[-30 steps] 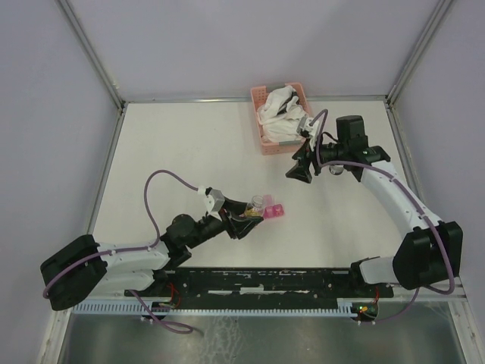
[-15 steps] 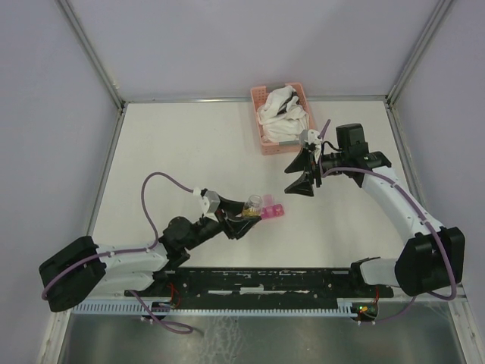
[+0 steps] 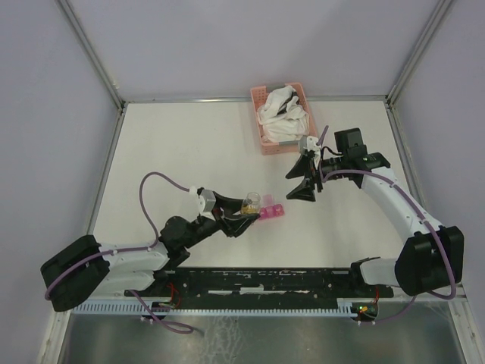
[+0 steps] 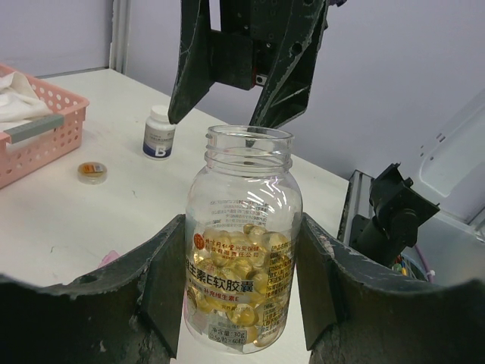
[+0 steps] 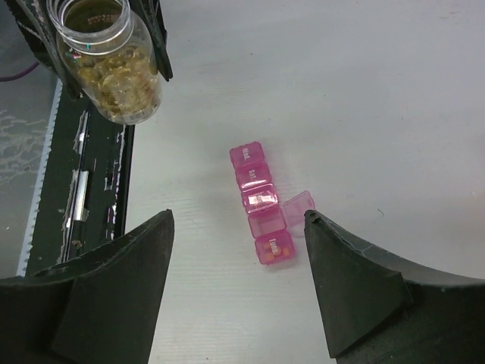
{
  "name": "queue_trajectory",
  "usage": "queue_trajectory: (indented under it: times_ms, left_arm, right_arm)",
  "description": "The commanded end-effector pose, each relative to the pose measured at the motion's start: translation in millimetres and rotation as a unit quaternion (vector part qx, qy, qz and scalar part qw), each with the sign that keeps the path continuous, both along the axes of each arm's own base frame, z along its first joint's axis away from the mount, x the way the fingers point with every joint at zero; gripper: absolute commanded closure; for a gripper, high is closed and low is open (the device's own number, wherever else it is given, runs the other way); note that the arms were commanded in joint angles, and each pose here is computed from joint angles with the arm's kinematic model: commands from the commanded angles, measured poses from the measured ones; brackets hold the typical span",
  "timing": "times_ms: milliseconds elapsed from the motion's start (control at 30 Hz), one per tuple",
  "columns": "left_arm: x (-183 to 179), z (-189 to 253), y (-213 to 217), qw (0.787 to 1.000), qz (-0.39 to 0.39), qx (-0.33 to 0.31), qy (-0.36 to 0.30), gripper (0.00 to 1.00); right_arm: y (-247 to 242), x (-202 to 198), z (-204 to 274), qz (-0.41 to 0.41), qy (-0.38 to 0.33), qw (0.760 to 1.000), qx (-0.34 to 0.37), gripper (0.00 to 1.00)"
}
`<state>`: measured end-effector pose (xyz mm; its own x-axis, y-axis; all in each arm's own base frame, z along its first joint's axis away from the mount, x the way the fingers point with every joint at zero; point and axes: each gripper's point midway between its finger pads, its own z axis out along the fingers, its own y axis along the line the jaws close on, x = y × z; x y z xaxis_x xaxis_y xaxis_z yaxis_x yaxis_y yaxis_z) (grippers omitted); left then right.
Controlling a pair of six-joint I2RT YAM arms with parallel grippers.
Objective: Sort the pills into containers
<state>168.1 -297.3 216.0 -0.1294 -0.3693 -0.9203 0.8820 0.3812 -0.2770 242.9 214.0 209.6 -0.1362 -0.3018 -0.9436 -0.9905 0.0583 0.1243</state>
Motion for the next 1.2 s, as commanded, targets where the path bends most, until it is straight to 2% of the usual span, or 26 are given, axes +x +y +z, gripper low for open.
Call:
queue_trajectory:
  times_ms: [0, 200, 333, 467, 600, 733, 833, 967, 1167]
  left_arm:
    - [-7.8, 29.3, 2.9, 0.999, -0.023, -0.039, -0.029, 0.97]
    - [-15.4, 36.7, -2.6, 0.996, -0.075, -0.030, -0.045, 0.97]
    - [-23.5, 39.8, -5.3, 0.990, -0.114, -0.013, -0.082, 0.97]
    - [-25.2, 35.7, -6.0, 0.987, -0.119, 0.008, -0.106, 0.97]
    - [-21.2, 34.3, -5.5, 0.988, -0.109, 0.011, -0.106, 0.97]
    - [-10.6, 42.0, -2.7, 0.992, -0.079, -0.017, -0.100, 0.97]
    - [1.9, 51.5, 0.5, 0.993, -0.046, -0.049, -0.093, 0.97]
    - [19.9, 73.4, 10.9, 0.990, 0.009, -0.110, -0.091, 0.97]
    - [43.9, 103.2, 25.2, 0.979, 0.076, -0.172, -0.074, 0.97]
  right_arm:
    - [0.2, -2.7, 7.7, 0.021, -0.033, 0.999, 0.001, 0.22]
    - [-5.8, 2.9, -5.7, 0.019, -0.061, 0.998, -0.031, 0.22]
    - [-19.7, -8.9, -31.6, 0.101, -0.149, 0.980, -0.081, 0.17]
    - [-27.7, -22.5, -47.2, 0.160, -0.156, 0.969, -0.106, 0.13]
    - [-22.9, -21.3, -44.0, 0.150, -0.146, 0.973, -0.094, 0.14]
    - [-14.7, -5.9, -34.7, 0.094, -0.140, 0.981, -0.093, 0.14]
    - [-5.0, 1.7, -21.4, 0.043, -0.110, 0.991, -0.064, 0.13]
    - [16.1, 0.3, 8.3, 0.020, -0.069, 0.997, 0.023, 0.13]
    - [43.4, 2.0, 43.9, -0.012, -0.036, 0.997, 0.064, 0.13]
